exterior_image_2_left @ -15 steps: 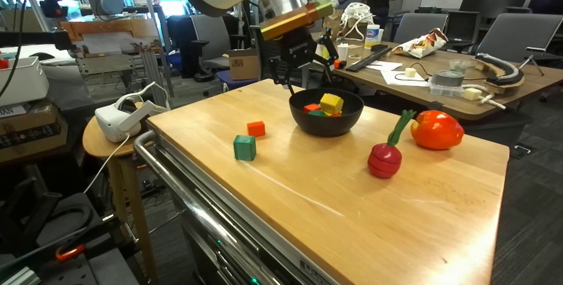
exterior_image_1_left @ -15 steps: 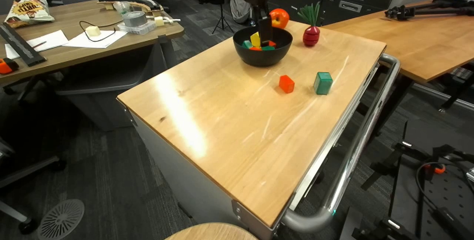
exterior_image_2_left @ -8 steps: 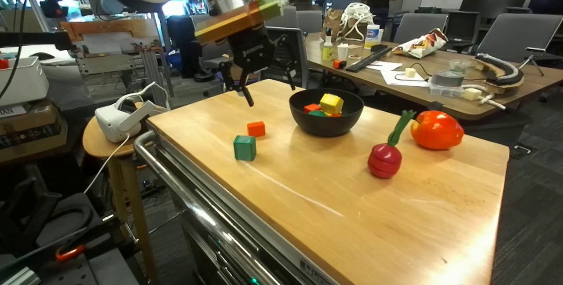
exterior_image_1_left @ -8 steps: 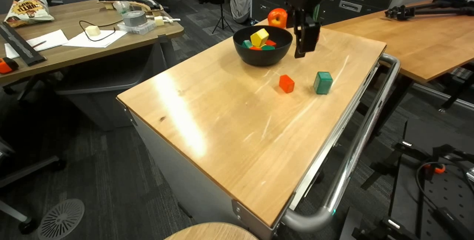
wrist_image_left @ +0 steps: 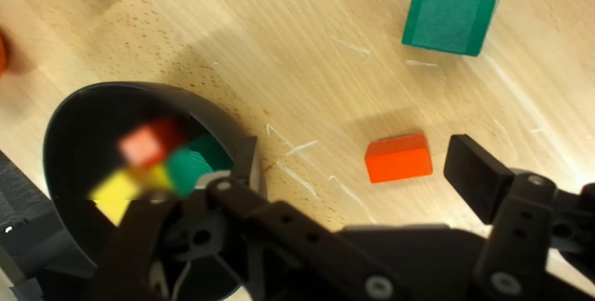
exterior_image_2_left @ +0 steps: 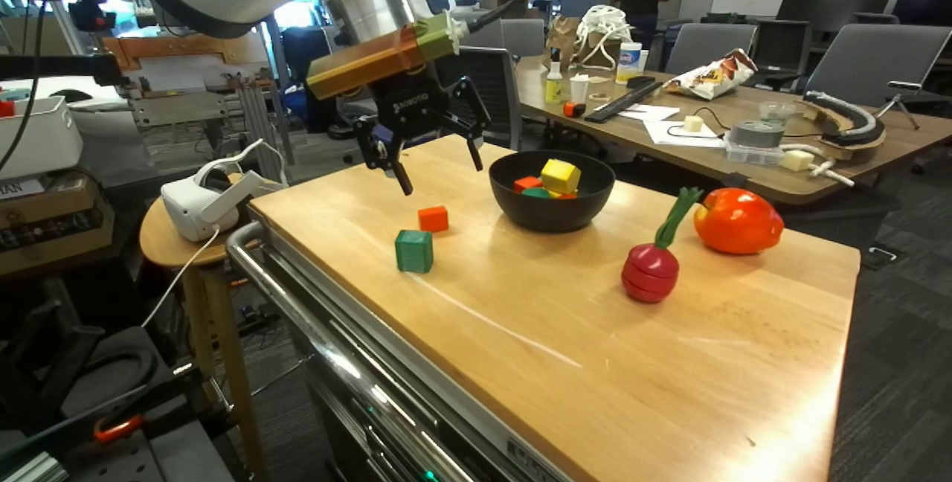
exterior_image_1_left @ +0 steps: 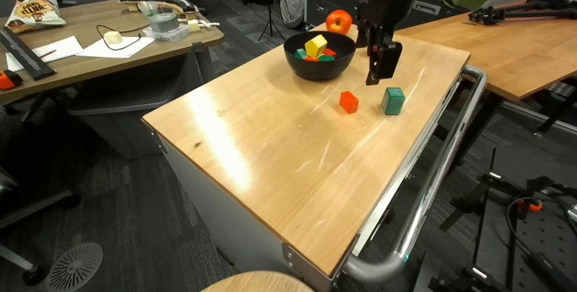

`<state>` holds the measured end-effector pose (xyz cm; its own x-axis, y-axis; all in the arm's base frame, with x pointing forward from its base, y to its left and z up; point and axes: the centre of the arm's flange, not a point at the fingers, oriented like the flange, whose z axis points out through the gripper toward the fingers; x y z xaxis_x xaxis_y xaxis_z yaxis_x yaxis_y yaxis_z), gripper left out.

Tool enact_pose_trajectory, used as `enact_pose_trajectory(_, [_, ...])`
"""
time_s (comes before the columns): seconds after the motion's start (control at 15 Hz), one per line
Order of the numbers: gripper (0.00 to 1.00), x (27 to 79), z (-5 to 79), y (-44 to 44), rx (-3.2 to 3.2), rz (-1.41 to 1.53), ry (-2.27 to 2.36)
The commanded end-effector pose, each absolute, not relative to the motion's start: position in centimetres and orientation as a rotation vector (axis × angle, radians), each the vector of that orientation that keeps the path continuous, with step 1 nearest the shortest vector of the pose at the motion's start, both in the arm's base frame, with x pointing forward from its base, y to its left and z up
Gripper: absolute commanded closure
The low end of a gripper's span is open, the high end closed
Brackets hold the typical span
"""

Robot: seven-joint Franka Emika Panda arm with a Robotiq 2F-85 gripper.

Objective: Move the apple to the top right corner of the countertop, place all the blocks inside the black bowl, put the radish in the bowl

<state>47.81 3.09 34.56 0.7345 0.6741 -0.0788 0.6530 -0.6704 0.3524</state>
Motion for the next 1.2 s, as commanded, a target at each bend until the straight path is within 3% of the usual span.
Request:
enact_pose_trajectory(0.0, [0.00,47.7,34.2,2.4,2.589,0.083,1.077])
enact_pose_trajectory(1.13, [0.00,45.8,30.3,-4.2,2.764,0.096,1.289])
